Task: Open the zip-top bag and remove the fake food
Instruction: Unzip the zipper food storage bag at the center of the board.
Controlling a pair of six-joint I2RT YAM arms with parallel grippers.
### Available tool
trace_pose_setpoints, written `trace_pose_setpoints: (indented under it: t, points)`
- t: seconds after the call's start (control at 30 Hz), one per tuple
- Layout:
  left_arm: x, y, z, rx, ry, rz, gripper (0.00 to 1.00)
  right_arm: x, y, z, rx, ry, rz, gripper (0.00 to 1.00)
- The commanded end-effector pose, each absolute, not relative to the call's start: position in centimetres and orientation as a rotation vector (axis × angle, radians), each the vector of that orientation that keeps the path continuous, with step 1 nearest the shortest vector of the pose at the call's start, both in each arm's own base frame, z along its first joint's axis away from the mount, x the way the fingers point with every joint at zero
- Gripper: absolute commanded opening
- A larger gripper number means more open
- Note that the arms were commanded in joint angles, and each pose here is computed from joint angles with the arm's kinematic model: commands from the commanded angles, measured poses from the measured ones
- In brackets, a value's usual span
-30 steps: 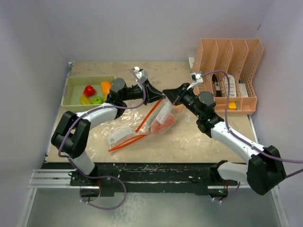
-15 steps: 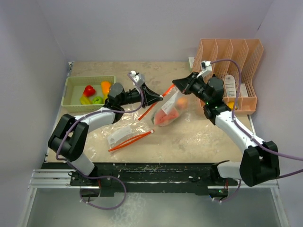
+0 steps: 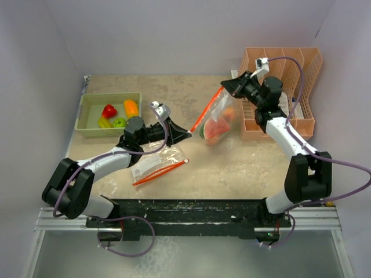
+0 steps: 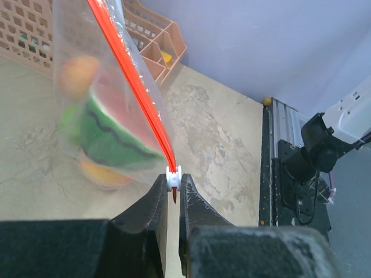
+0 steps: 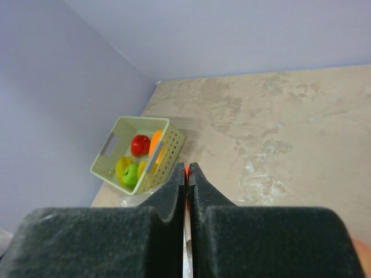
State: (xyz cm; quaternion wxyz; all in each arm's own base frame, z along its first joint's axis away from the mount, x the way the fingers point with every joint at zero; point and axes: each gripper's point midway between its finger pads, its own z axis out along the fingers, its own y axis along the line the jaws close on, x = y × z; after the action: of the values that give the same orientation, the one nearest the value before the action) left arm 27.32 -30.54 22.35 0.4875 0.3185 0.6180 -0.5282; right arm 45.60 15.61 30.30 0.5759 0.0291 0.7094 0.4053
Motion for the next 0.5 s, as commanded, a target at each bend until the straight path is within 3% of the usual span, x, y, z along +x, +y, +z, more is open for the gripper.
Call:
trace_pose_setpoints:
  t: [0.0, 0.27, 0.47]
  points:
    - [25.3, -31.1, 21.5, 0.818, 1.516, -1.308, 0.1, 47.2, 14.3, 37.4, 0.033, 1.438, 0.921, 0.0]
    - [26.2, -32.0, 24.2, 0.791, 1.499, -1.328, 0.09, 45.4, 21.2, 41.1, -0.106, 1.376, 0.976, 0.0]
    - [29.1, -30.0, 27.0, 0.76, 1.546, -1.089, 0.1, 46.4, 25.6, 42.9, -0.172, 1.373, 1.061, 0.0]
